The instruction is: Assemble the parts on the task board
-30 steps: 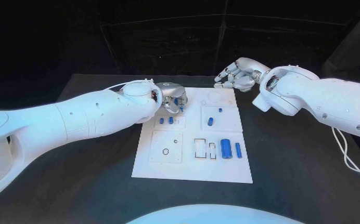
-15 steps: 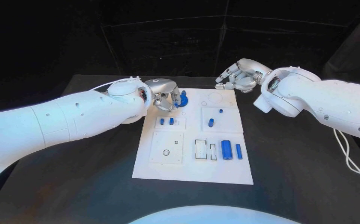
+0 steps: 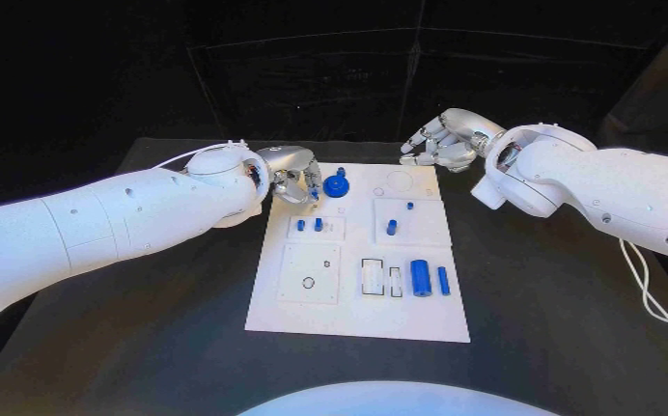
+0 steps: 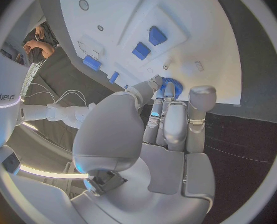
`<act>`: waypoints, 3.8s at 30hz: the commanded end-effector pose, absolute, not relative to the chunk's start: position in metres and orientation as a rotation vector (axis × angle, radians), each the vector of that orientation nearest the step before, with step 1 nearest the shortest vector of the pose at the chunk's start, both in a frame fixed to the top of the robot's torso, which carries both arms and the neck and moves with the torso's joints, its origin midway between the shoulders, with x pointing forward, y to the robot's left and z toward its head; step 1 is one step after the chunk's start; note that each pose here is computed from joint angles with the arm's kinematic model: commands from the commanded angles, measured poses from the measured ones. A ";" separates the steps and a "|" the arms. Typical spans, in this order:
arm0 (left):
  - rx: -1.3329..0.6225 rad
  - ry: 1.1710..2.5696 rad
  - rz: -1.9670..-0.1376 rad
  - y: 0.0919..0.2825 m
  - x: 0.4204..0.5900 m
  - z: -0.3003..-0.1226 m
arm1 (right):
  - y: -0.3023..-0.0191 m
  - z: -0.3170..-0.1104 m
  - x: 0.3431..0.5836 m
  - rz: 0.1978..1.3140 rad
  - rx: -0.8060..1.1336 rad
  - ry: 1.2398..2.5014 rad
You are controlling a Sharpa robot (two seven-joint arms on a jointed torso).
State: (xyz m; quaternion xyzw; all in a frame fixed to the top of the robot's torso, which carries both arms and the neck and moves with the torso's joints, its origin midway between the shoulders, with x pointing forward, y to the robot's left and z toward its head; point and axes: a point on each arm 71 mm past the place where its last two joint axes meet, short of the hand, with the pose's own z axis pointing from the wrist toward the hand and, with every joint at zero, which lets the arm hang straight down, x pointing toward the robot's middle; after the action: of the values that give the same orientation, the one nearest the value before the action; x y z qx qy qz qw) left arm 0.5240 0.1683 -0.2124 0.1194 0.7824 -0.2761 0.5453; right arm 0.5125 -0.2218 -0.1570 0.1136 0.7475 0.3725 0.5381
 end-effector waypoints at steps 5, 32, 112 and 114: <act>0.269 1.918 -0.634 0.169 0.527 -0.219 | -0.221 -0.155 0.513 0.892 0.266 1.766; 0.294 1.953 -0.625 0.162 0.527 -0.224 | -0.220 -0.155 0.513 0.893 0.266 1.766; -1.041 1.420 -1.628 0.232 0.503 -0.186 | -0.204 -0.216 0.491 0.435 -0.430 1.745; -1.043 1.420 -1.627 0.232 0.503 -0.186 | -0.204 -0.218 0.491 0.434 -0.435 1.758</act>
State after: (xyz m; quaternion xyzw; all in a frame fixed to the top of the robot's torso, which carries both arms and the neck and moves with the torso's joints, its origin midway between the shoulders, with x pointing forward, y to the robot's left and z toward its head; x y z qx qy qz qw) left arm 0.5030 0.2323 -0.1882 -0.3967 0.5661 -0.6217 0.3684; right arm 0.4908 -0.2034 -0.2164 -0.1755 0.7495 0.1980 0.6068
